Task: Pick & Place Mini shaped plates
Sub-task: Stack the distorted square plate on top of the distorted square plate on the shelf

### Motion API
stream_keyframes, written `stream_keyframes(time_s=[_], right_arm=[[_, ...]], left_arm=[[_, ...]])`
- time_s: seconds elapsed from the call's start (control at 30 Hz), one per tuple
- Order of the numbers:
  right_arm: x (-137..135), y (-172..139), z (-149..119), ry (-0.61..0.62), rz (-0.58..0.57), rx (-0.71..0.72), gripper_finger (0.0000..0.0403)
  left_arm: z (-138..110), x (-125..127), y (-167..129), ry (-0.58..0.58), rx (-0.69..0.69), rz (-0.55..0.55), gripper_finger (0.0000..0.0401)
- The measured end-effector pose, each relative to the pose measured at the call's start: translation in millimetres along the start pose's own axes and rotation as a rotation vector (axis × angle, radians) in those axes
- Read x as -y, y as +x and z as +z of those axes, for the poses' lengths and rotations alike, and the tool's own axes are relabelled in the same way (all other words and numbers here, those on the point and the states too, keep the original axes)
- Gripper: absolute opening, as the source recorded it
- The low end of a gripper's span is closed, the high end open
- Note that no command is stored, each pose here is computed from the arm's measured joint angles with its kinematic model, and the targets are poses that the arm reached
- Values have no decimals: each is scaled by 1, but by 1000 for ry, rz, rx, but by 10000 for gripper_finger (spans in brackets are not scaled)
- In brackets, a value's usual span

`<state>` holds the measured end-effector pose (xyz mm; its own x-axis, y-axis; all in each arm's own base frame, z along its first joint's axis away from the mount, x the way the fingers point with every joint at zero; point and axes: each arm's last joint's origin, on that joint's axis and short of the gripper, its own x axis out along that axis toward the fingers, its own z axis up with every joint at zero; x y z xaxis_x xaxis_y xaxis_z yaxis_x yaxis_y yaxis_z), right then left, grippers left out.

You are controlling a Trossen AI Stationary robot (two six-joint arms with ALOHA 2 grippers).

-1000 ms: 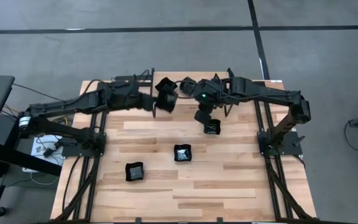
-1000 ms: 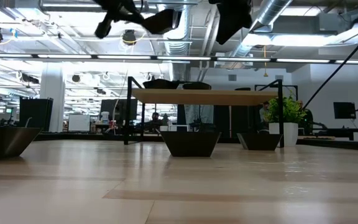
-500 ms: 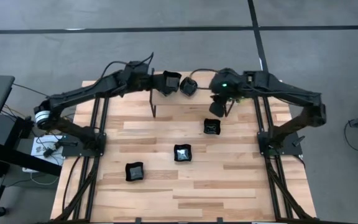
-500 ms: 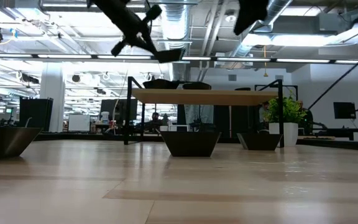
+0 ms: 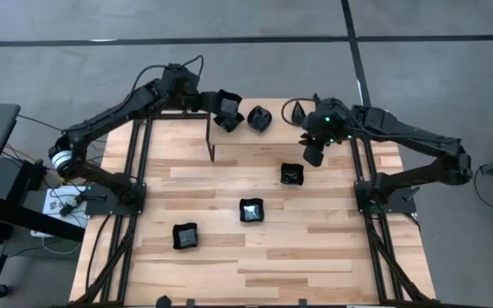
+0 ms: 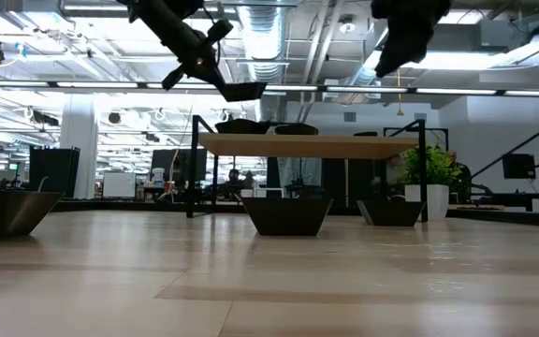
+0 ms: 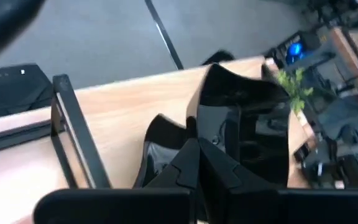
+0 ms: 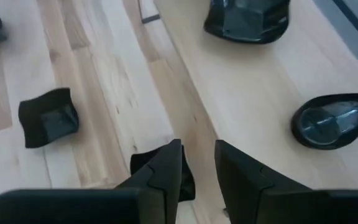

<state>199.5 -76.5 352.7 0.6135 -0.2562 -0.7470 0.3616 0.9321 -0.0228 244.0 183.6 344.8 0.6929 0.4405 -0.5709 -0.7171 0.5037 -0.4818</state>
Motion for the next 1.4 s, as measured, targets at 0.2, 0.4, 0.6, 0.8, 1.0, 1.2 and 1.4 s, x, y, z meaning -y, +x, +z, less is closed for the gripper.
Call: stream_keyframes(time_s=[0.2,0.4,0.6,0.8,1.0,1.2,1.4], right_arm=[[-1,7,0,0,14,-18,93],[-3,11,1,30,39,-32,93],[-5,14,1,52,57,-39,93],[-5,14,2,53,59,-39,93],[-5,14,2,87,58,-36,93],[-5,14,2,88,57,-36,93],[-5,14,2,90,57,-36,93]], left_arm=[[2,-13,15,49,-97,-48,4],[-1,-20,30,78,-163,-66,4],[9,-36,28,58,-180,-128,4],[12,-44,29,80,-196,-160,4],[26,-33,21,147,-140,-180,4],[21,-37,38,150,-256,-118,4],[19,-35,43,157,-264,-131,4]])
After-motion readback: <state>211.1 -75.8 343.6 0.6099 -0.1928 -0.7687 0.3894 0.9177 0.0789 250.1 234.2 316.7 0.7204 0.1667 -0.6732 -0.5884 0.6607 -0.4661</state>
